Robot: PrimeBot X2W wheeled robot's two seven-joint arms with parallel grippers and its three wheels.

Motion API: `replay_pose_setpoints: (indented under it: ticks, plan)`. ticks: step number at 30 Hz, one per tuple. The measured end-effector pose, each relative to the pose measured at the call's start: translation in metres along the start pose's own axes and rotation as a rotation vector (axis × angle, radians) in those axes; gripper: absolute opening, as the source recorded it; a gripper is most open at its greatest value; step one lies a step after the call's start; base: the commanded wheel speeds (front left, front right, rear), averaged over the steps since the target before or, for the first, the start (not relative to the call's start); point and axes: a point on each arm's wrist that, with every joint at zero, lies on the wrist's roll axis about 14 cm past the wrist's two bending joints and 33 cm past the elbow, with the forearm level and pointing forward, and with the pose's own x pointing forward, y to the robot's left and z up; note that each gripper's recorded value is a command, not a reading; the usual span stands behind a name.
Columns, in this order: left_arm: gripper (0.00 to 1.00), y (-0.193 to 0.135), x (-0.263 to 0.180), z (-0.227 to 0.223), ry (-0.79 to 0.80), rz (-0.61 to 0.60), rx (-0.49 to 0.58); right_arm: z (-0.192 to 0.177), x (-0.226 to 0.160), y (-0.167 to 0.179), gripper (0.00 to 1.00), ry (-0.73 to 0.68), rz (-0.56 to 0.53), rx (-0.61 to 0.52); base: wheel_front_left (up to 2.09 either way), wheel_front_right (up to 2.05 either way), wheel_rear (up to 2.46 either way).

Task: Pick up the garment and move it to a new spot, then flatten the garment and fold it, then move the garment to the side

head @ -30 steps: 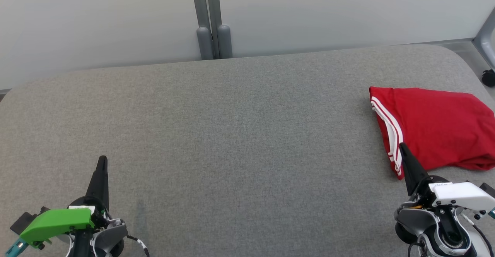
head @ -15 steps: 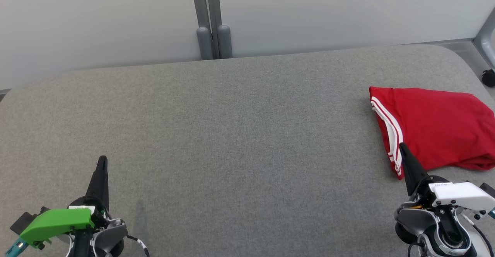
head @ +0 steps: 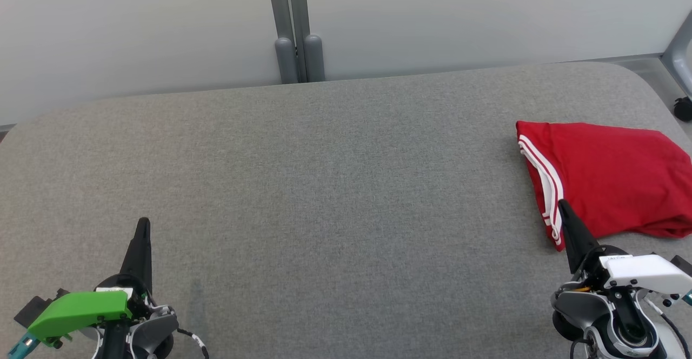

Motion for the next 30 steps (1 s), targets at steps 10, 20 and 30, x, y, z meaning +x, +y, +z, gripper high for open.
replay_pose_setpoints:
  ticks: [10, 20, 30]
  plan:
    - [0.00, 0.0000, 0.0000, 0.0000, 0.000, 0.000, 0.000, 0.0000, 0.0000, 0.0000, 0.00, 0.000, 0.000, 0.000, 0.00, 0.00, 0.00]
    - [0.00, 0.0000, 0.0000, 0.0000, 0.000, 0.000, 0.000, 0.0000, 0.0000, 0.0000, 0.00, 0.000, 0.000, 0.000, 0.00, 0.00, 0.00]
    - [0.00, -0.0001, 0.0000, 0.0000, 0.000, 0.000, 0.000, 0.0000, 0.0000, 0.0000, 0.00, 0.000, 0.000, 0.000, 0.00, 0.00, 0.00]
